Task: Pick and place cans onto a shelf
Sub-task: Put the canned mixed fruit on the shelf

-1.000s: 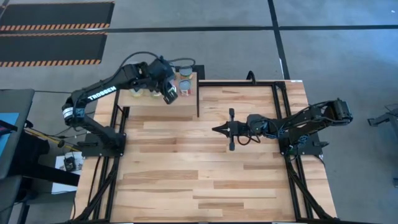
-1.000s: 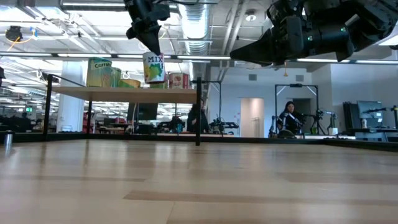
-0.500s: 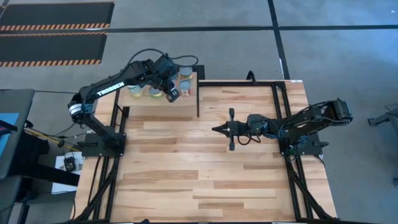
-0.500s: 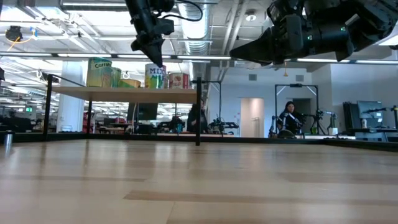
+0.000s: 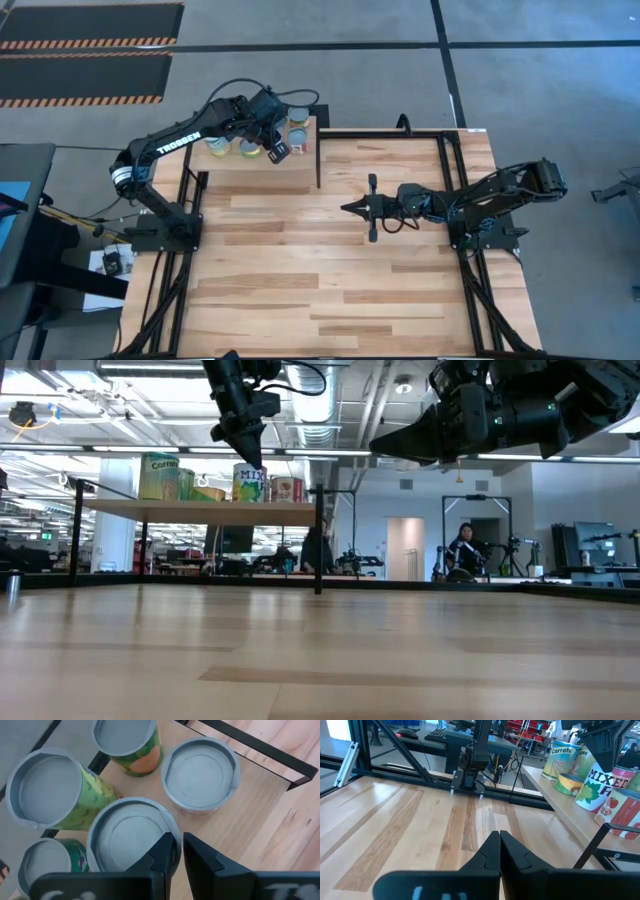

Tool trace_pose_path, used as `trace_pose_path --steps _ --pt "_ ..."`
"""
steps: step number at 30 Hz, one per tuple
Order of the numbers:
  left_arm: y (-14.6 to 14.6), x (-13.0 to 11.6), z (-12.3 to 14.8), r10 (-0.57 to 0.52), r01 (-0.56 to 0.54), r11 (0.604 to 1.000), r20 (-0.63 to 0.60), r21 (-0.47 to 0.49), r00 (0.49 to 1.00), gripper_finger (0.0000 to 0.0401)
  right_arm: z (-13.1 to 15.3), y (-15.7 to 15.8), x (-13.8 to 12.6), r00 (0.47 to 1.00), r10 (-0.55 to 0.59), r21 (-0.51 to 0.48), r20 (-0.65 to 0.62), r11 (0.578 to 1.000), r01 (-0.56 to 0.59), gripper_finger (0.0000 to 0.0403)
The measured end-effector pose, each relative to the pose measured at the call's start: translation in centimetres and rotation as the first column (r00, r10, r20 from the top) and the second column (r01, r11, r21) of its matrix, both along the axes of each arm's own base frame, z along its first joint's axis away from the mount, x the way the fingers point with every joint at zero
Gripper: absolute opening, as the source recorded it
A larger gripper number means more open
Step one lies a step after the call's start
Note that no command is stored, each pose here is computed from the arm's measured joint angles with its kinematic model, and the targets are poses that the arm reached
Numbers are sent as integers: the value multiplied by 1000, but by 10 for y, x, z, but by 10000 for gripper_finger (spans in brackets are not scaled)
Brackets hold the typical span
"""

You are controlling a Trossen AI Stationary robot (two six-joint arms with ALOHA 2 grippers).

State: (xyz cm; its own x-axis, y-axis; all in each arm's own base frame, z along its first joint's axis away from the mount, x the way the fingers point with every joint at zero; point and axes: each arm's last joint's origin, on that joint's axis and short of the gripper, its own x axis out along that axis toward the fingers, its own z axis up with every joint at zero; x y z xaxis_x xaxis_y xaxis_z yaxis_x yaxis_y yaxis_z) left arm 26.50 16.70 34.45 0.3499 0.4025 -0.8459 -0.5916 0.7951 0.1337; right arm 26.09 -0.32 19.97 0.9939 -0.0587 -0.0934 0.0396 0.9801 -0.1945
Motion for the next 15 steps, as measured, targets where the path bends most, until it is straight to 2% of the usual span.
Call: trace_pose_path --steps 15 --pt "0 -1 0 5 -4 1000 -25 26 1000 39 0 0 0 1000 0 0 0 1000 0 14"
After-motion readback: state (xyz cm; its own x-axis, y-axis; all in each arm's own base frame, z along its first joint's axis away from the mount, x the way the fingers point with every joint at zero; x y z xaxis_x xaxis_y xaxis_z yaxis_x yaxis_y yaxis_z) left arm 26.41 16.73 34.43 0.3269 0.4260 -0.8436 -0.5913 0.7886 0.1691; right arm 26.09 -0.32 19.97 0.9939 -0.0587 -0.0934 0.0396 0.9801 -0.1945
